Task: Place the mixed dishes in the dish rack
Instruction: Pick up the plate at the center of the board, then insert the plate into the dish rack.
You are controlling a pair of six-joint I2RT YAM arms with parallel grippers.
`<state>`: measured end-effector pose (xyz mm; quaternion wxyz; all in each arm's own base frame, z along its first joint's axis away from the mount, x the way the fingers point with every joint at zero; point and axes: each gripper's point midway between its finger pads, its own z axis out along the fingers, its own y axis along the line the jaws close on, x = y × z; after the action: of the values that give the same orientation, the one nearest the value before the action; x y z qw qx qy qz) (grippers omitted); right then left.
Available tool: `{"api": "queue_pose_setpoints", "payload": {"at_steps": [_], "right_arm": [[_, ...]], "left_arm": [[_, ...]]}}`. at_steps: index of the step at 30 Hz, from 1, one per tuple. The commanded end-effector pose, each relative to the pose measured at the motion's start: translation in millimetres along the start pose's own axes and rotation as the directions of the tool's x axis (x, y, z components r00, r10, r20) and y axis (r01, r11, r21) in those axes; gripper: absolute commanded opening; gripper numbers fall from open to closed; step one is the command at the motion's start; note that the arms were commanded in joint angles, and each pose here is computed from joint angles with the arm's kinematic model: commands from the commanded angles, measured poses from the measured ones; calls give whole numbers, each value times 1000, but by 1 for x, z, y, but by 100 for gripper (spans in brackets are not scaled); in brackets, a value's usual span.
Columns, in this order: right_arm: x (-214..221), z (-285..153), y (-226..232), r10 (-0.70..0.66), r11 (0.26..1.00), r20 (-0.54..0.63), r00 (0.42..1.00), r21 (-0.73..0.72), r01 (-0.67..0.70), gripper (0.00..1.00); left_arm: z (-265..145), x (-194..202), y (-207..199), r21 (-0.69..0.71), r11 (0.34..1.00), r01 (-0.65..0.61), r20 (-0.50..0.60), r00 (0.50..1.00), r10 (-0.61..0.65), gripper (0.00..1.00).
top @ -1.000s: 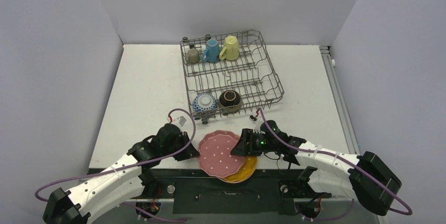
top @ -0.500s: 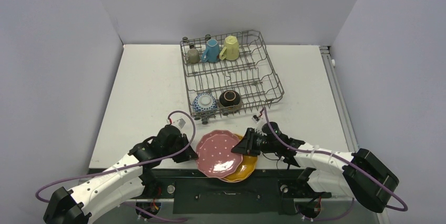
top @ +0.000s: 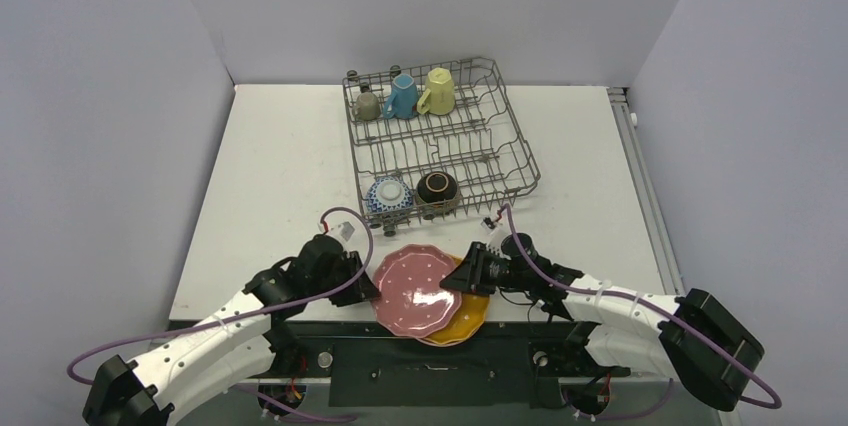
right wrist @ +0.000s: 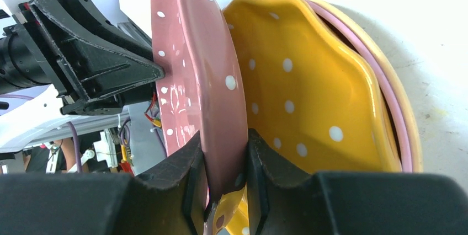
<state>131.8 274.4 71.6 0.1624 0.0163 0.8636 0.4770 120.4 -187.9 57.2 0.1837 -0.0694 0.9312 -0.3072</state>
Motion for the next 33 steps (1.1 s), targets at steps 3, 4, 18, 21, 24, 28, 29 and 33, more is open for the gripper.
{"api": "queue_pose_setpoints", "payload": {"at_steps": [3,4,18,21,24,28,29,33], "right_arm": [[-25,-14,64,-90,977,107,990,-186,109,0],[-29,-16,66,-94,977,123,988,-180,115,0],[-82,-56,90,-143,977,271,952,-118,180,0],[-97,-68,96,-164,976,302,939,-90,200,0],[-114,-81,103,-184,975,347,920,-54,216,0],[-134,-95,112,-228,969,389,893,-1,248,0],[-139,-98,116,-232,968,400,887,9,249,0],[-160,-112,127,-256,963,441,860,42,265,0]], "left_arm": [[-23,-37,-55,147,987,-60,114,992,44,39],[-25,-38,-57,146,987,-65,117,992,48,42],[-61,-75,-76,88,981,-171,234,961,146,78],[-71,-82,-78,64,974,-215,254,948,193,84],[-84,-91,-86,52,962,-268,274,930,244,93],[-100,-105,-92,9,941,-337,309,896,318,97],[-102,-107,-93,3,939,-345,314,891,327,100],[-114,-119,-95,-35,923,-383,353,859,370,96]]}}
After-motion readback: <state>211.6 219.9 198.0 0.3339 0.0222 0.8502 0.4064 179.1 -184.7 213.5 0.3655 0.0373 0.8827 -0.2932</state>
